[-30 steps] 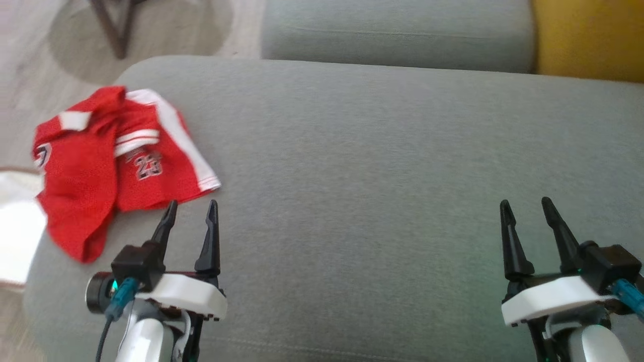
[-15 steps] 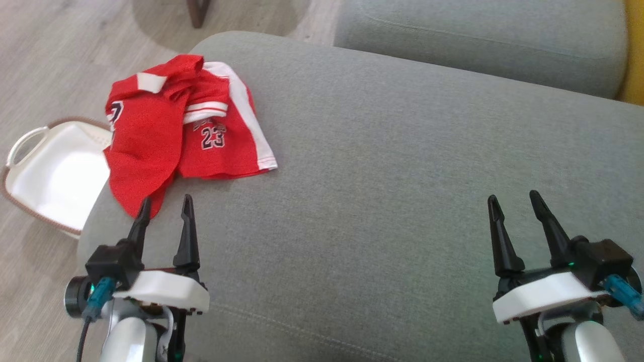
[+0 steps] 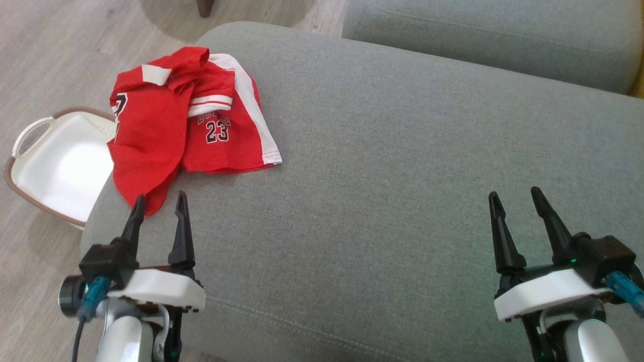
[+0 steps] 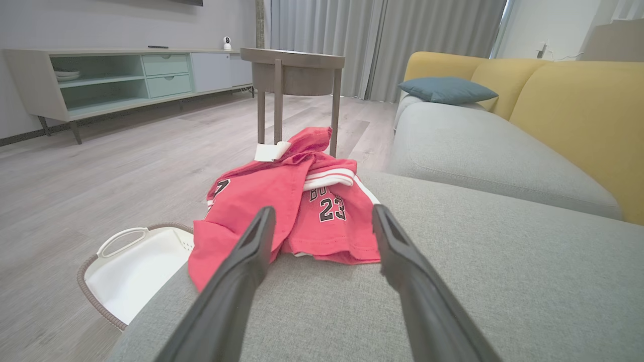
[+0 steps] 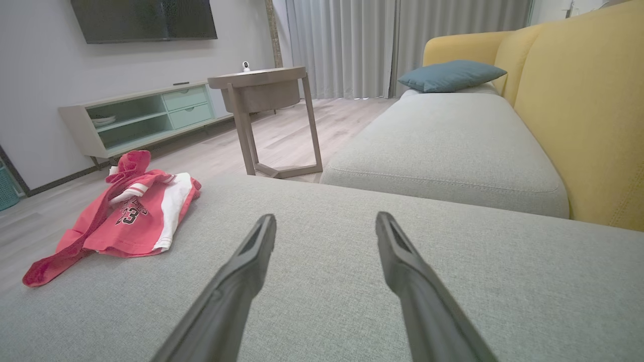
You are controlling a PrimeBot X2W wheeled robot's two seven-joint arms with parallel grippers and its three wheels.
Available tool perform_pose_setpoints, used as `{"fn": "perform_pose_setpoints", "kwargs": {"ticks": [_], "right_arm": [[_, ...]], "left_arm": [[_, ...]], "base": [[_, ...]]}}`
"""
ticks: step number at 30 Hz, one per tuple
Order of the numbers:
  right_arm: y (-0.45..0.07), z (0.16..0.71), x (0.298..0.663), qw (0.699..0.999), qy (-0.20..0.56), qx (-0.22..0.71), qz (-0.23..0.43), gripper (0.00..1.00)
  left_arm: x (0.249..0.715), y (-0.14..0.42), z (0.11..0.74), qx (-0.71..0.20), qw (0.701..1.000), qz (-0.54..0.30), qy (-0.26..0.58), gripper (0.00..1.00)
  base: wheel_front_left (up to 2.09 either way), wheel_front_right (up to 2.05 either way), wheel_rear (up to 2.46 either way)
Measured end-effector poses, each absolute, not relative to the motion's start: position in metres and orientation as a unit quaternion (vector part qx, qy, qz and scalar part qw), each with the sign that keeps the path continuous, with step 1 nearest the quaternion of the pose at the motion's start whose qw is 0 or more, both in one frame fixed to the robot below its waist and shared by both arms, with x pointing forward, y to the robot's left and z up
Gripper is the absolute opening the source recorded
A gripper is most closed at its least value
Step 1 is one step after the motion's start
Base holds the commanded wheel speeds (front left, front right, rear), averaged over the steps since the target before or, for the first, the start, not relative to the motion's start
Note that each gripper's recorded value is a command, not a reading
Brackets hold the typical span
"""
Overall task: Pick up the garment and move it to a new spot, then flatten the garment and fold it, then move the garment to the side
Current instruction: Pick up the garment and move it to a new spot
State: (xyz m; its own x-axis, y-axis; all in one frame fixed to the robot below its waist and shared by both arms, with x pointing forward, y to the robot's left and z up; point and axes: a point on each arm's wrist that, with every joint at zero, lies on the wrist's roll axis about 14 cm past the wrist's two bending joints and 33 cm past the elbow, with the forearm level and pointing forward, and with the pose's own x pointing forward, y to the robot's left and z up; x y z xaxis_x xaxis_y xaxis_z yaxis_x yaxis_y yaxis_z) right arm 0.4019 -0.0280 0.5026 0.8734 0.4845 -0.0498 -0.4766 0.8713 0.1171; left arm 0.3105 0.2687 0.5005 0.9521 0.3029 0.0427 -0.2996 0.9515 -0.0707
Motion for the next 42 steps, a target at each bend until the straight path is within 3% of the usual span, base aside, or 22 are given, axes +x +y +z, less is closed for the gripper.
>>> {"fn": "perform_pose_setpoints", "kwargs": {"ticks": [5, 11, 22, 33, 34, 35, 36, 42], "right_arm": [[-0.029, 0.501, 0.410, 0.967, 0.043, 0.051, 0.248, 1.00], [-0.032, 0.497, 0.437, 0.966, 0.044, 0.040, 0.253, 1.00], [-0.055, 0.451, 0.473, 0.969, 0.085, 0.032, 0.231, 1.00], [-0.078, 0.429, 0.475, 0.972, 0.112, 0.032, 0.204, 1.00], [-0.078, 0.429, 0.475, 0.972, 0.112, 0.033, 0.203, 1.00], [-0.079, 0.430, 0.474, 0.972, 0.111, 0.034, 0.202, 1.00], [-0.080, 0.431, 0.474, 0.973, 0.111, 0.034, 0.201, 1.00], [-0.082, 0.441, 0.472, 0.975, 0.100, 0.036, 0.194, 1.00]], "left_arm": [[0.322, 0.261, 0.498, -0.025, 0.990, 0.135, -0.020, 1.00], [0.373, 0.249, 0.491, -0.028, 0.995, 0.095, -0.001, 1.00], [0.474, 0.221, 0.410, -0.056, 0.983, 0.032, 0.171, 1.00], [0.497, 0.205, 0.355, -0.061, 0.945, 0.008, 0.321, 1.00], [0.499, 0.205, 0.355, -0.059, 0.942, 0.008, 0.331, 0.87], [0.500, 0.205, 0.355, -0.060, 0.940, 0.008, 0.336, 0.34], [0.500, 0.206, 0.356, -0.060, 0.939, 0.010, 0.338, 0.00], [0.497, 0.212, 0.370, -0.022, 0.955, 0.016, 0.297, 0.00]], "base": [[0.00, 0.00, 0.00], [0.00, 0.00, 0.00], [0.00, 0.00, 0.00], [0.00, 0.00, 0.00], [0.00, 0.00, 0.00], [0.00, 0.00, 0.00], [0.00, 0.00, 0.00], [0.00, 0.00, 0.00]]}}
